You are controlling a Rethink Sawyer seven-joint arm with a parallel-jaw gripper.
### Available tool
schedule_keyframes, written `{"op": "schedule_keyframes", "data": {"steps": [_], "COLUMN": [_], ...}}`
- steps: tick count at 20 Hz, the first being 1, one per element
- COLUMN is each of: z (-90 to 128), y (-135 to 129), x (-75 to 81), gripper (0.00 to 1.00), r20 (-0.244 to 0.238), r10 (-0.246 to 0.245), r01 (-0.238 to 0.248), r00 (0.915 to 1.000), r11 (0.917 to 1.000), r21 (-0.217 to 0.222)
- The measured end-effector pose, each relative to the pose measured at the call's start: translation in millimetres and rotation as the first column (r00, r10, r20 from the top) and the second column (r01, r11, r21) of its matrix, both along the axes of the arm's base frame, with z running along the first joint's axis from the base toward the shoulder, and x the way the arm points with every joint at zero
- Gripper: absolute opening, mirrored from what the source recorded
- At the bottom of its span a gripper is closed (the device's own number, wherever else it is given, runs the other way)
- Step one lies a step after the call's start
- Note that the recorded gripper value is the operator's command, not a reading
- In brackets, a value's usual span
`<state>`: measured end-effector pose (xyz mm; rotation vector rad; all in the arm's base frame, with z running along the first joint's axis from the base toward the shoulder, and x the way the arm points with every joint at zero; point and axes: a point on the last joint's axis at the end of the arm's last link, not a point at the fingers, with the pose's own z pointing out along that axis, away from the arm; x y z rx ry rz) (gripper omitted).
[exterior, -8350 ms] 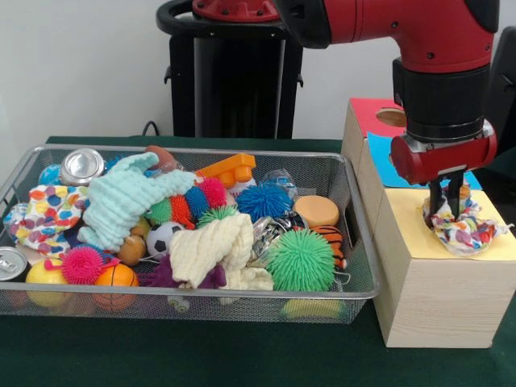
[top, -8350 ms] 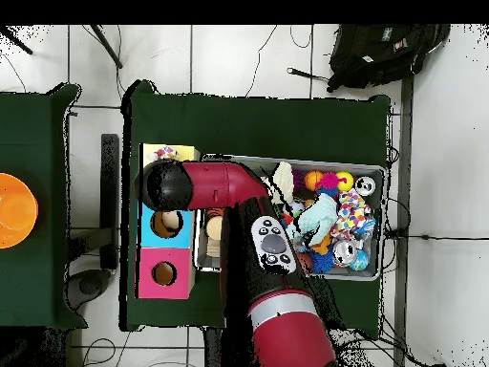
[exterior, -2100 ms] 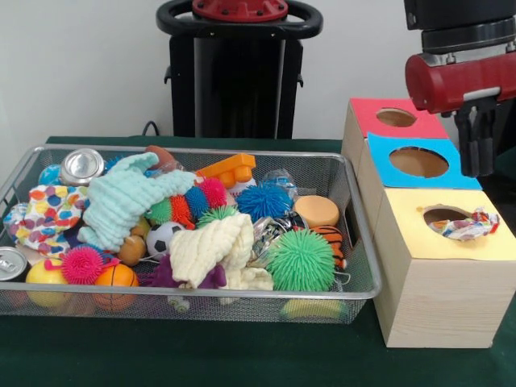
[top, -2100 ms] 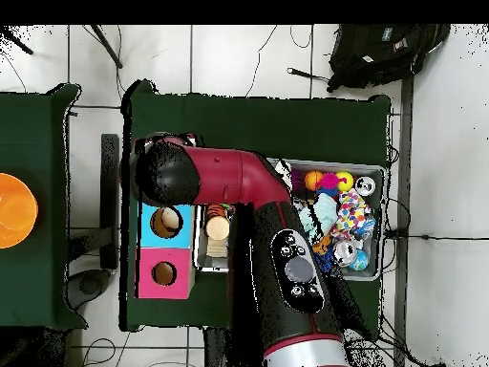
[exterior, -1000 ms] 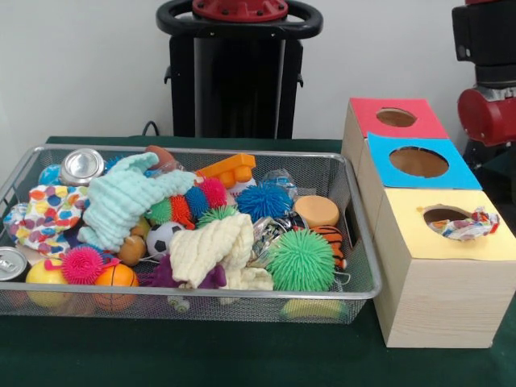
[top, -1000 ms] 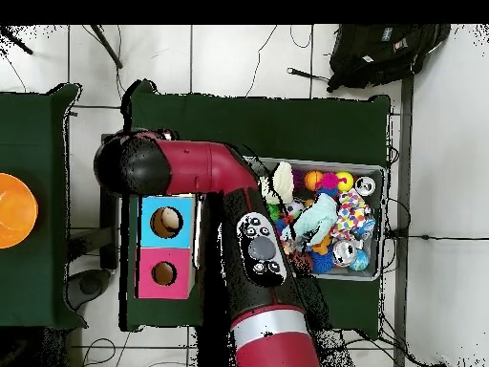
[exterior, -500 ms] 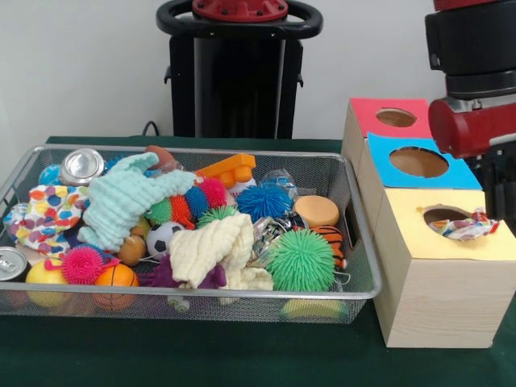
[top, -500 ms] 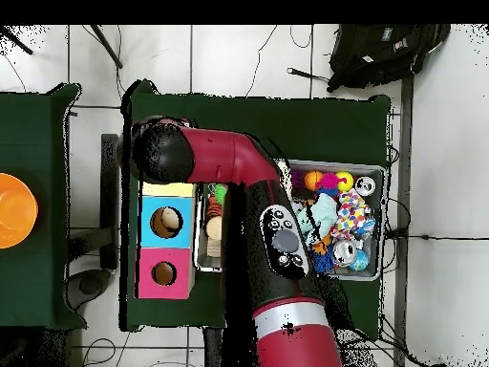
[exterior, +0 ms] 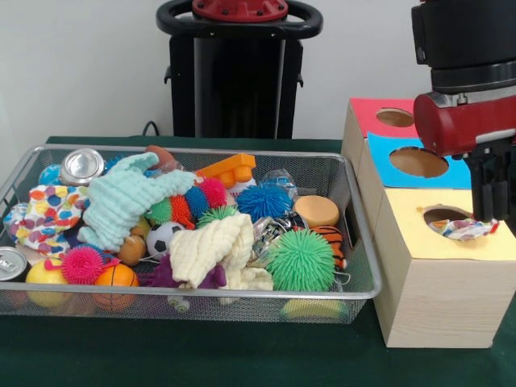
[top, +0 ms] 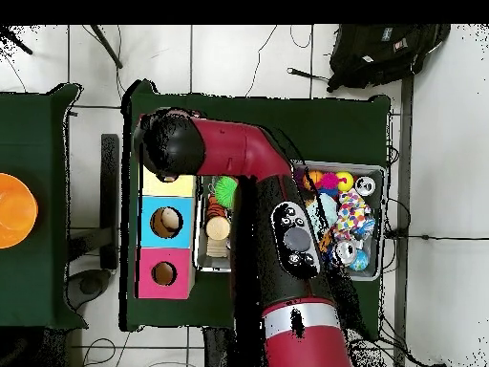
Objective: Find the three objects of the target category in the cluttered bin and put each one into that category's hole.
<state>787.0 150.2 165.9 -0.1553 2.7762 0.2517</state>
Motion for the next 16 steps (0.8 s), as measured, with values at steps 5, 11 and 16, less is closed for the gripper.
{"op": "schedule_keyframes", "data": {"steps": [5, 11, 16], "z": [2.8, 2.1, 1.4], "y": [-1.4, 1.8, 0.7], "x": [3.9, 2.8, 2.6], "gripper": [0.0, 0.0, 0.0], "r20": [0.01, 0.01, 0.01], "r10": [0.0, 0.007, 0.007], "r01": [0.001, -0.007, -0.007], "r00": [0.9999, 0.9999, 0.9999], "r11": [1.0, 1.0, 0.9999], "r21": [-0.004, -0.007, -0.009]}}
